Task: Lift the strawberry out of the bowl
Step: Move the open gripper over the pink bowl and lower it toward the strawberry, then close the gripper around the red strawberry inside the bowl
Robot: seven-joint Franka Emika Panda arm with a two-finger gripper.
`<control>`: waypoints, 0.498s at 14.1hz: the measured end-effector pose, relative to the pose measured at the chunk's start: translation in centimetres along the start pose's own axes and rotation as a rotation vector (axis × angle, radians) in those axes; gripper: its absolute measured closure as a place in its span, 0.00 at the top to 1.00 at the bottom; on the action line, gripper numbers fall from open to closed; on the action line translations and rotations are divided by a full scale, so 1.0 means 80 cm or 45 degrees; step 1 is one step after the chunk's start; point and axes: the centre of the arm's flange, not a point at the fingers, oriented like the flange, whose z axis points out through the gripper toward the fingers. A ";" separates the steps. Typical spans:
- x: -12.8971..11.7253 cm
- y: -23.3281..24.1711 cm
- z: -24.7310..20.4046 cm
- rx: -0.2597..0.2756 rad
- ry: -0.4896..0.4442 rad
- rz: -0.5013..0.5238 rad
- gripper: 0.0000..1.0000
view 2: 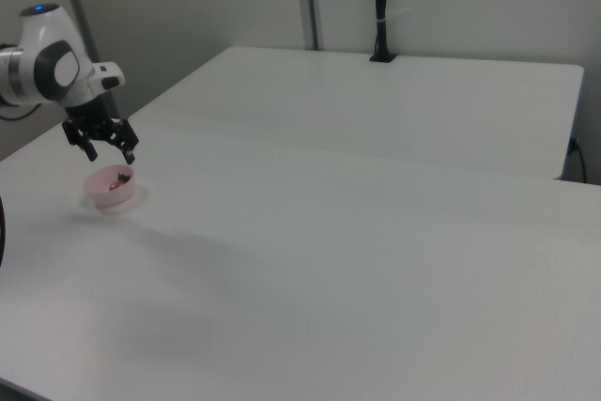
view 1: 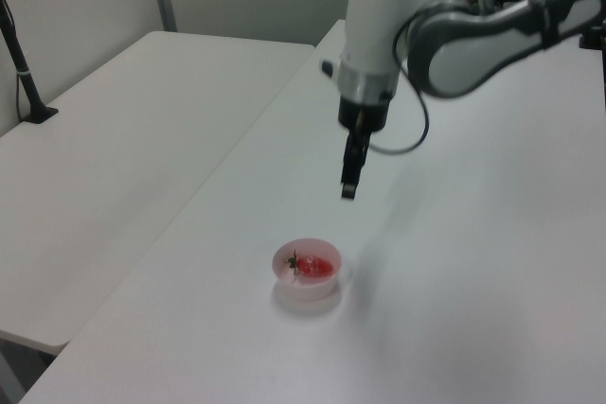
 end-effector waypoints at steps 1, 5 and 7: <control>0.004 -0.024 0.021 -0.008 0.019 0.001 0.99; 0.024 -0.092 0.074 -0.008 0.175 0.007 0.95; 0.031 -0.102 0.086 -0.013 0.198 0.014 0.93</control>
